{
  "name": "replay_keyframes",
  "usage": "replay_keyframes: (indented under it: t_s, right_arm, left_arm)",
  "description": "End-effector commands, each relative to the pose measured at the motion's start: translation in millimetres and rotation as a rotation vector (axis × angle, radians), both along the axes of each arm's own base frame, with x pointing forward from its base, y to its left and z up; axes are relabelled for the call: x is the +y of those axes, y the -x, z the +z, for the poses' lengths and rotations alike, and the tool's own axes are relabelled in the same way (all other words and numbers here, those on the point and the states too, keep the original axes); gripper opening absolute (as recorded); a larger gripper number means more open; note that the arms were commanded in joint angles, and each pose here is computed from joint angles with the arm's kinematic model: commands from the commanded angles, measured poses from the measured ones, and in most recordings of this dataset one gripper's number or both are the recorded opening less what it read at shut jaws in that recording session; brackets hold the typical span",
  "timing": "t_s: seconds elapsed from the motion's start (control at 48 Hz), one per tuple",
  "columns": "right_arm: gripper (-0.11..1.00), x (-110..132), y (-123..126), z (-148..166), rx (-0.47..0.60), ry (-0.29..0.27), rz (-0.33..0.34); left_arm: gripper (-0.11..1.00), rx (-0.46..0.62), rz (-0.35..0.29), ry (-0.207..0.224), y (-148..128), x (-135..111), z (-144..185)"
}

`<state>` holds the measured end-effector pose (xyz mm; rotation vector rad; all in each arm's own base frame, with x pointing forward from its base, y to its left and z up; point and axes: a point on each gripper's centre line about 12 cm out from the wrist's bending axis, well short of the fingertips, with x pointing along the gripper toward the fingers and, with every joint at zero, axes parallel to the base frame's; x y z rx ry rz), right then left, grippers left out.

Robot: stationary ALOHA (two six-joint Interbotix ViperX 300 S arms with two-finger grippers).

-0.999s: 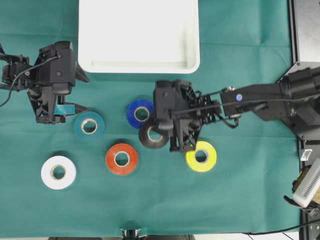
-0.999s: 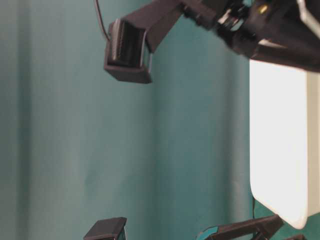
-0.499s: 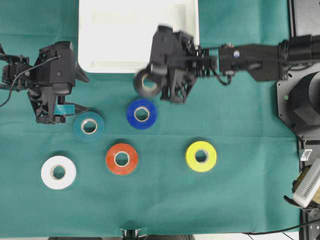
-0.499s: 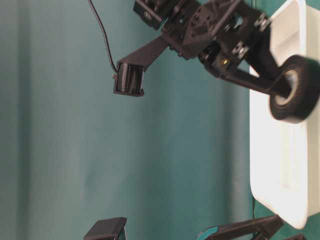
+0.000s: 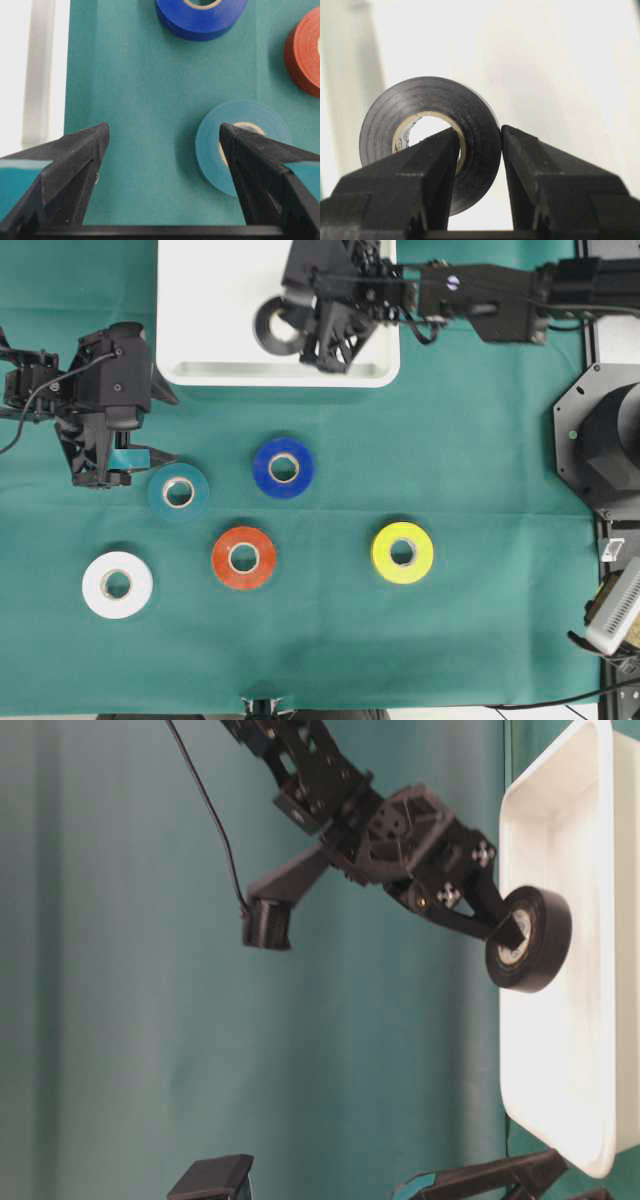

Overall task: Put the tape alternately from left to right into the white case.
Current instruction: 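Carry the black roll to the white tray and release it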

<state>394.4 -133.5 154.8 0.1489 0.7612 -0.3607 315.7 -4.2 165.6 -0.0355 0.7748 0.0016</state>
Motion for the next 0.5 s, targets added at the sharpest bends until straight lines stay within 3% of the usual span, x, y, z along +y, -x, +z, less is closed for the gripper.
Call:
replay_keyframes:
  t_s: [0.0, 0.479]
  right_arm:
    - [0.02, -13.7, -6.9, 13.3, -0.041, 0.026, -0.013]
    - [0.02, -64.1, -10.0, 7.1, -0.054, 0.067, -0.079]
  left_arm:
    - [0.93, -0.023, 0.001, 0.003, -2.4, -0.5, 6.3]
    - [0.93, -0.021, 0.001, 0.003, -2.0, -0.5, 5.8]
